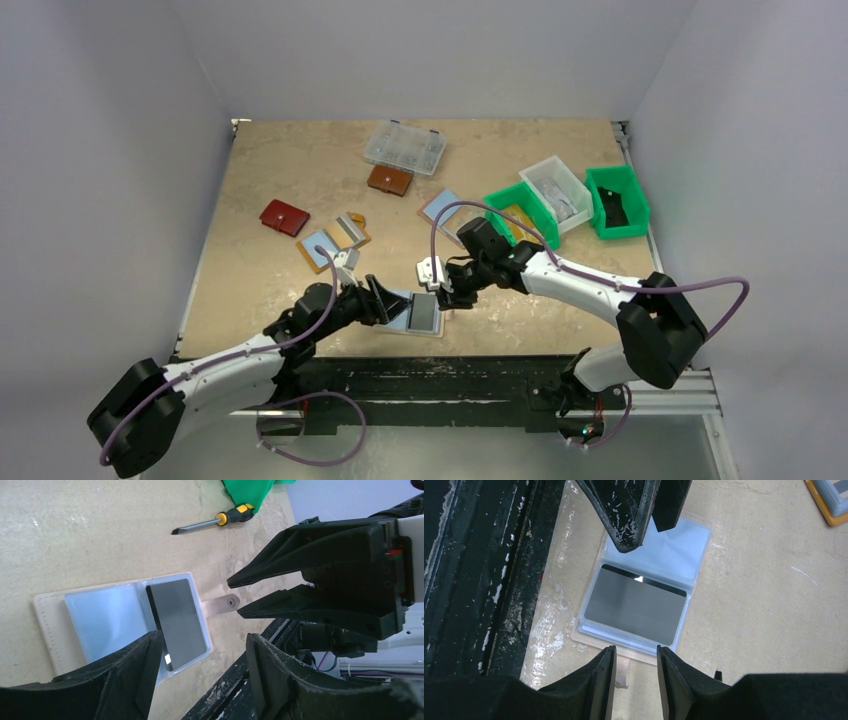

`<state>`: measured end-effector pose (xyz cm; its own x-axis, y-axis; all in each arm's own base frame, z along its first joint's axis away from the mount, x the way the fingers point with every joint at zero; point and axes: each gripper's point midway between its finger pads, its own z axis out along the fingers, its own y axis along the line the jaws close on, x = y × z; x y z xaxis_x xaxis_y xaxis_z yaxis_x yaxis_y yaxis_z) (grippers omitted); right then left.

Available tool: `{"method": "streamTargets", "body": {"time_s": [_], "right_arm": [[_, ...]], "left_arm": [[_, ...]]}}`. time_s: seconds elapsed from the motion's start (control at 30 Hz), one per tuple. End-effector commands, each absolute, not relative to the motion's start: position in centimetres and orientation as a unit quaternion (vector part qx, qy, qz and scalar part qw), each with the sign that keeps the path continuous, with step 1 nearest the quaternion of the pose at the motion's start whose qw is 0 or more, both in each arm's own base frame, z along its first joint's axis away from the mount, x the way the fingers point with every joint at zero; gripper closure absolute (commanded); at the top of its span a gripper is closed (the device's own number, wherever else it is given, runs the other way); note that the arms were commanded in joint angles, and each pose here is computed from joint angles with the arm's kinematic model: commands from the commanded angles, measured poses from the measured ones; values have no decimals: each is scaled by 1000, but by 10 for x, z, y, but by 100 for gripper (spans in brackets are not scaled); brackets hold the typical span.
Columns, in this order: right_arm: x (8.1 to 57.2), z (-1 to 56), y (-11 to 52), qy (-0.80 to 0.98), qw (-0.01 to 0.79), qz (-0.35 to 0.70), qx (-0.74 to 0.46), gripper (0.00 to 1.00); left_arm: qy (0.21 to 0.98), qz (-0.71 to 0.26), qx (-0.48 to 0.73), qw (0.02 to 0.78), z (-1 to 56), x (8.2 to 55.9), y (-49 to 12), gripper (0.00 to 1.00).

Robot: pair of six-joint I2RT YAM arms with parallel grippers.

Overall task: Take the credit cards out of the card holder
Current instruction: Remove the credit card from the card holder.

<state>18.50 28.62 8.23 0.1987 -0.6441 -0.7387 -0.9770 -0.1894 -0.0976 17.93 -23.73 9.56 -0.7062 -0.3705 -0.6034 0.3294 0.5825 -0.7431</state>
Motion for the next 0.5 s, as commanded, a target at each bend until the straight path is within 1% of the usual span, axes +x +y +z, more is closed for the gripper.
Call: {"method": "streamTargets", "body": {"time_s": [0.0,0.17,0.47], "right_arm": [[190,87,290,550,314,274,-723,58],[190,85,289,550,312,273,-725,59],[190,77,290,548,310,255,-734,64]], "left_arm": [[762,-516,-6,391,120,178,-252,36],[767,-518,0,379,112,177,-257,41],[795,-485,1,364,84,180,-255,46]]}}
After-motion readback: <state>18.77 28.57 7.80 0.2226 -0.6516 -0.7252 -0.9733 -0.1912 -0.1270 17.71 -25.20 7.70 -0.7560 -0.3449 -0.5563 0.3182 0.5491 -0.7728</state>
